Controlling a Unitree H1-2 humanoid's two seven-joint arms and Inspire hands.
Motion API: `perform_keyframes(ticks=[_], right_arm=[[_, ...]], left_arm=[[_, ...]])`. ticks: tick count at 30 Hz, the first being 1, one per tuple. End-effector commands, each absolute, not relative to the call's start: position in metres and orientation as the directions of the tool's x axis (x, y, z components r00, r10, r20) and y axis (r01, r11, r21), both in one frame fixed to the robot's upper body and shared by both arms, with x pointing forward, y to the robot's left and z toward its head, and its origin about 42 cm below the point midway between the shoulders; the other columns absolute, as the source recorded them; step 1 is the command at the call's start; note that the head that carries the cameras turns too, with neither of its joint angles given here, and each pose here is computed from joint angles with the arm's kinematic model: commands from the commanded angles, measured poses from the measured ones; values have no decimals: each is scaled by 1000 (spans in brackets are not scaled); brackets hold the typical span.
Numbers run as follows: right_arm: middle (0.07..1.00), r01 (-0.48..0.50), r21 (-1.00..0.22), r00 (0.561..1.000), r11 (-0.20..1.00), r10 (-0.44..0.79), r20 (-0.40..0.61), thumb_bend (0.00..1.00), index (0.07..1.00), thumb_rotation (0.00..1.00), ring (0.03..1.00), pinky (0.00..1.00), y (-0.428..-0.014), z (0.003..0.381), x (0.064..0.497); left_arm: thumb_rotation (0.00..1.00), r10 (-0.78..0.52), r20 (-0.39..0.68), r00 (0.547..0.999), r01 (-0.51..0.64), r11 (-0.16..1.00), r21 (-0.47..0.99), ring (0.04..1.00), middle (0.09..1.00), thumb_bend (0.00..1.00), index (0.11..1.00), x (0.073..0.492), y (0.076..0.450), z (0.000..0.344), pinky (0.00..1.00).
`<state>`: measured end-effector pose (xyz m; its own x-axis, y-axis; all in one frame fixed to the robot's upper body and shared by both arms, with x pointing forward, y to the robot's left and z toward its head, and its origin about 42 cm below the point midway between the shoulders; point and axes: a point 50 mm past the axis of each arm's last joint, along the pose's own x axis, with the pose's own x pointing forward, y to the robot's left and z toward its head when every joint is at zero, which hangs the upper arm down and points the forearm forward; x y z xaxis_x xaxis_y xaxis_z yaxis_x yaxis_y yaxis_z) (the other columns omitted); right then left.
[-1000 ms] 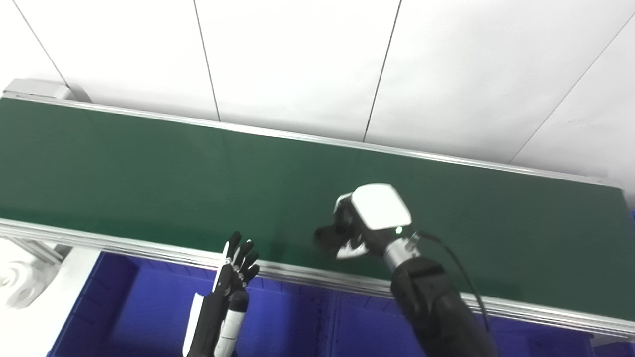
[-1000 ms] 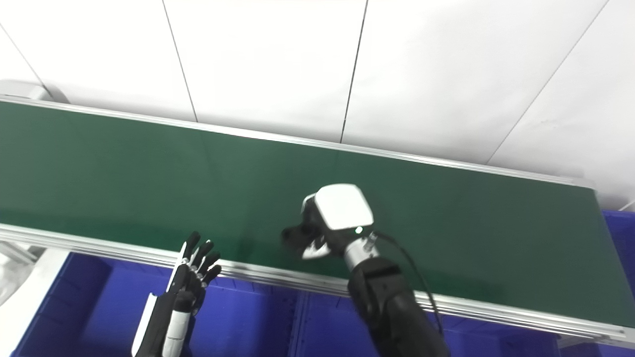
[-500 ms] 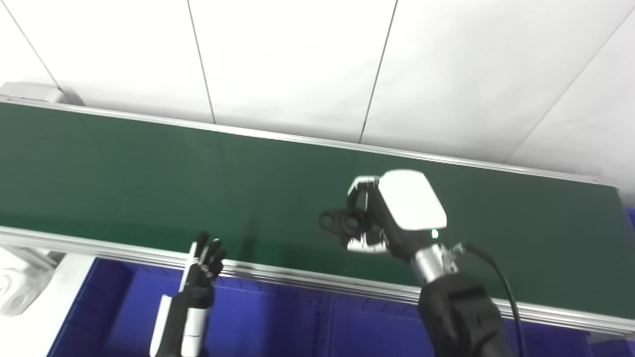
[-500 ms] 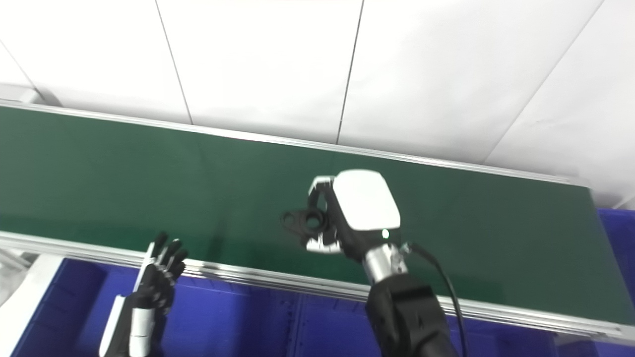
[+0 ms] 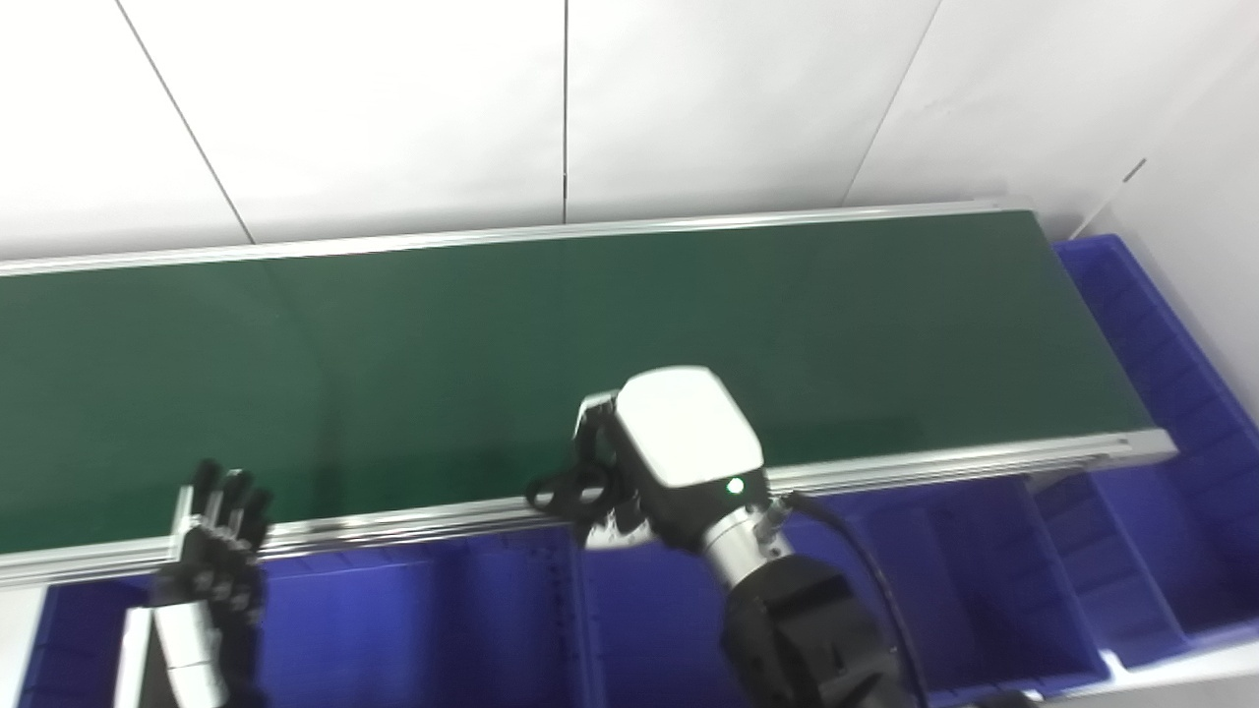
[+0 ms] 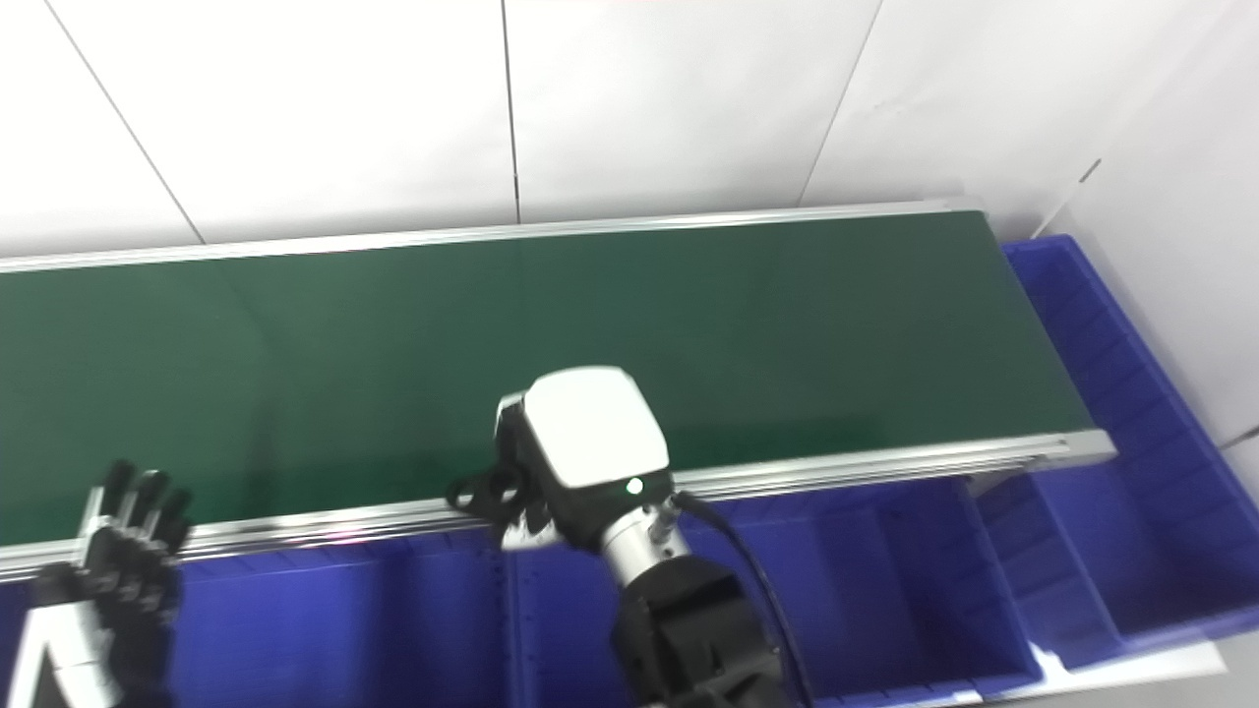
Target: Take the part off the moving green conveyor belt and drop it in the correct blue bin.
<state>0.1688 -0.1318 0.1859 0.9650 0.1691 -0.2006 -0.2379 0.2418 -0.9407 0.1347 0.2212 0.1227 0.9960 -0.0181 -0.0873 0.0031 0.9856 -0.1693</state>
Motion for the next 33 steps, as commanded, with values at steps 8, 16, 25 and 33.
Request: perform_keyframes(ticks=[8, 16, 25, 33], right_arm=[[294, -248, -953, 965, 175, 137, -226, 504, 487, 146, 192, 122, -140, 183, 151], [305, -316, -937, 947, 152, 108, -302, 499, 492, 149, 194, 124, -152, 177, 152], [250, -469, -880, 883, 77, 12, -470, 514, 491, 117, 146, 74, -160, 159, 157], [314, -584, -810, 809, 48, -44, -586, 514, 493, 125, 188, 112, -162, 150, 161]], left_arm=[[812, -27, -48, 998, 19, 987, -159, 877, 890, 742, 916, 149, 224, 139, 859], [833, -23, -38, 999, 17, 987, -159, 884, 900, 641, 914, 151, 214, 149, 885], [815, -14, -40, 999, 6, 984, -180, 872, 895, 604, 915, 150, 208, 153, 865], [800, -11, -48, 999, 2, 983, -185, 866, 891, 597, 917, 150, 207, 158, 855]])
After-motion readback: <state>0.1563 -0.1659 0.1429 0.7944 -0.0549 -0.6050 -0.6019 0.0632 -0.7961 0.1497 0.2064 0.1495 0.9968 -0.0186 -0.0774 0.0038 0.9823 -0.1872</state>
